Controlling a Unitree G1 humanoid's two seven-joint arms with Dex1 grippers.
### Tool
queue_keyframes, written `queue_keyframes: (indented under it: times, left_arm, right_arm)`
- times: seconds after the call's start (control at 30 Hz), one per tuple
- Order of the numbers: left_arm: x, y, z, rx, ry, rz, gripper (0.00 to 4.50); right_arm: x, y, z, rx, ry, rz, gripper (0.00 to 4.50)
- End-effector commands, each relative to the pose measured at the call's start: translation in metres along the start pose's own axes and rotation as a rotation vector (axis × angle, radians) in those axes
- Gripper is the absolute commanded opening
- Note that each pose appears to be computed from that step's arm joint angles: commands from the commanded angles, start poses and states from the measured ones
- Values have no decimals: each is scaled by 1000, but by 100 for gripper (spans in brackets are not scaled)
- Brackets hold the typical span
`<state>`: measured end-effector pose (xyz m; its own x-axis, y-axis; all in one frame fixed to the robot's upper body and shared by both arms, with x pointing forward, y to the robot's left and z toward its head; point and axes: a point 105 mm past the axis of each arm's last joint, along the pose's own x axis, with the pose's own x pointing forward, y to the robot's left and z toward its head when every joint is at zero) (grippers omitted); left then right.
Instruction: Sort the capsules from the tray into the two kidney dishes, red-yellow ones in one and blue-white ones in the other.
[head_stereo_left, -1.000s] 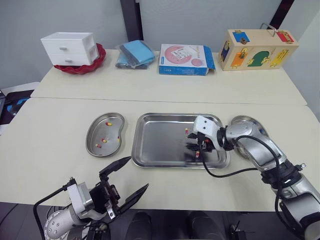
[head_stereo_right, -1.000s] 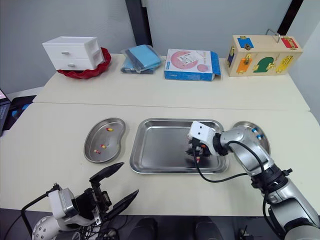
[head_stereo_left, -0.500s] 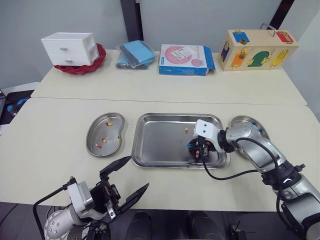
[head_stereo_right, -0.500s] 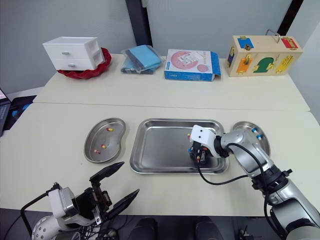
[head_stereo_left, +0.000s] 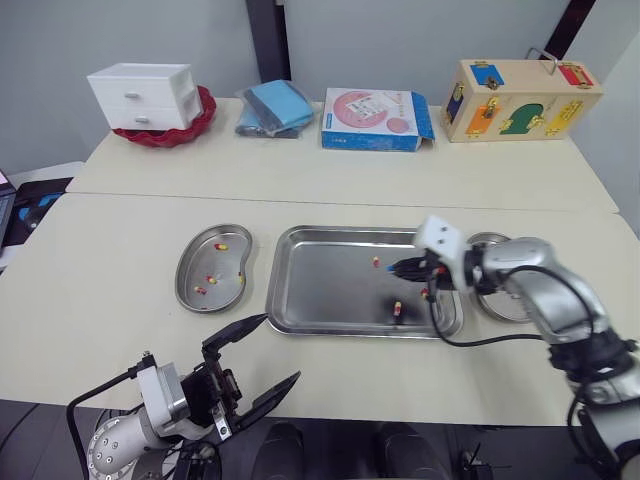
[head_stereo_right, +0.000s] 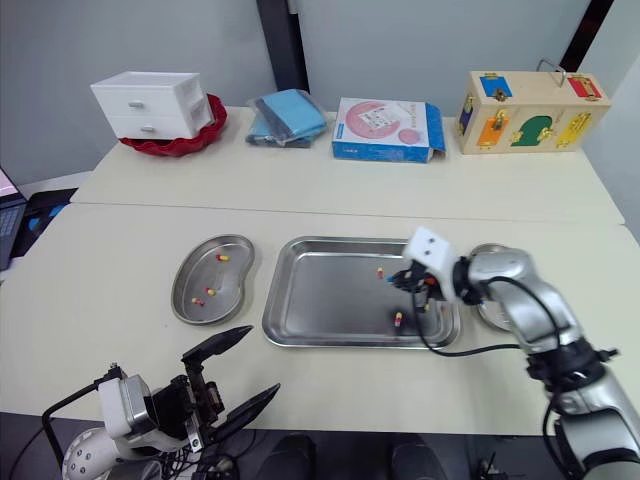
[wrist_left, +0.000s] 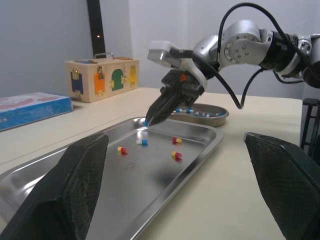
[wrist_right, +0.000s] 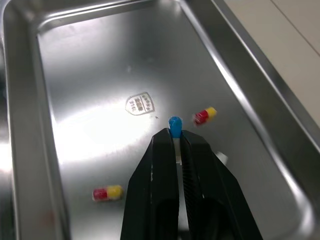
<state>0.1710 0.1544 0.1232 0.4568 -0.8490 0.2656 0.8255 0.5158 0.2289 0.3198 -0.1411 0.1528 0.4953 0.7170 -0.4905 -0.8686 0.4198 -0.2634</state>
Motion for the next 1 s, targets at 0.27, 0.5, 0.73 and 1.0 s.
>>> queue_keyframes:
  times: [0.27, 0.5, 0.73, 1.0]
  left_arm:
    - [5, 0, 24, 11, -70, -152, 450]
    - [7, 2, 30, 3, -76, -184, 450]
    - [9, 8, 34, 9, -76, -185, 450]
    - [9, 10, 33, 9, -72, -176, 450]
  right_arm:
    - [-105, -19, -67, 138, 130, -261, 1]
    - [-114, -21, -84, 174, 172, -323, 1]
    - [-112, -22, -85, 178, 169, -329, 1]
    - [-110, -20, -83, 180, 158, -317, 123]
